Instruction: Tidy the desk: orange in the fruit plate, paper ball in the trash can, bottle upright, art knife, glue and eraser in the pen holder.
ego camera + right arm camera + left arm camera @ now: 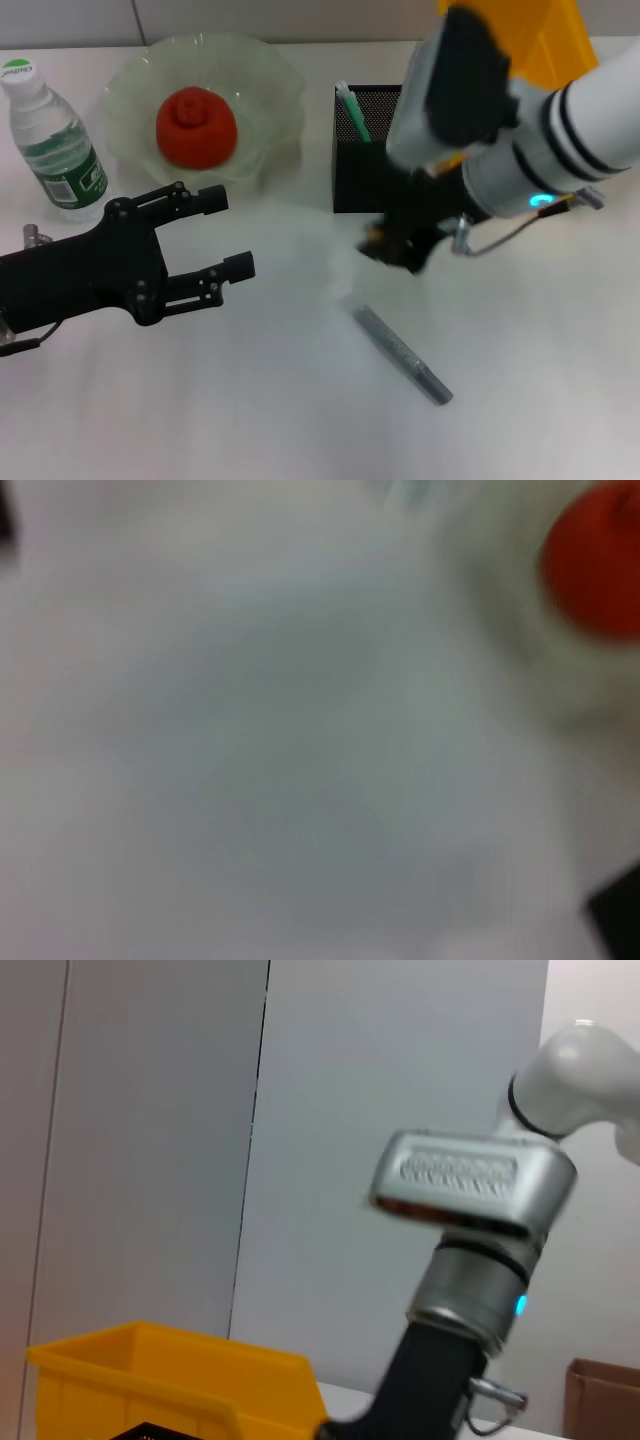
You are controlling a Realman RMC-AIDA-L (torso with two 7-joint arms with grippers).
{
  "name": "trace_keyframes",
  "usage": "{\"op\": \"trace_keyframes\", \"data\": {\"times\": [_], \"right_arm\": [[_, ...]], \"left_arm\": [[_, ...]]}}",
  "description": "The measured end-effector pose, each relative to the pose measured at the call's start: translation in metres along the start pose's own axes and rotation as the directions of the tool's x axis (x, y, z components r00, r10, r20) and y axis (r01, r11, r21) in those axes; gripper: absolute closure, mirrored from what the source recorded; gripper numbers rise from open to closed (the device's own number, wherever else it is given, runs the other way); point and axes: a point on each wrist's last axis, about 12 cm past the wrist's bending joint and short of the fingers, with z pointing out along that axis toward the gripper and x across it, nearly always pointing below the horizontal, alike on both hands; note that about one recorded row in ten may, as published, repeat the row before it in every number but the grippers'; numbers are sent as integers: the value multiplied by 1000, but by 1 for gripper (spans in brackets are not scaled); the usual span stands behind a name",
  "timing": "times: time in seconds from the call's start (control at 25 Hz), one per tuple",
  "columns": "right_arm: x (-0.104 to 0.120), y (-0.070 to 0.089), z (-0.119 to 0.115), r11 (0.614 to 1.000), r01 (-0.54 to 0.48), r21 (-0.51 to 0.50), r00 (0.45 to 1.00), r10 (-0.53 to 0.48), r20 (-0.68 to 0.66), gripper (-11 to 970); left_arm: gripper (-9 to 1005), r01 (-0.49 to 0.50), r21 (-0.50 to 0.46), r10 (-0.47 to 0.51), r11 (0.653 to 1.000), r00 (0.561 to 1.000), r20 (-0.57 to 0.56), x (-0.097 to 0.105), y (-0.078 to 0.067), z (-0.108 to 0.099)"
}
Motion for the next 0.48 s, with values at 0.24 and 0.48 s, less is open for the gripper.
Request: {"op": "trace_keyframes", "data": {"times": [0.24, 0.48], "right_arm": [[18, -13, 1, 985, -162, 58, 947, 138, 291, 816], [45, -17, 21, 961, -275, 40, 817, 211, 537, 815]], "left_arm": [[209, 1, 1, -1, 1000, 1000, 3, 1, -1, 1], [209, -16, 3, 16, 1000, 1000, 9, 3, -1, 4]]}}
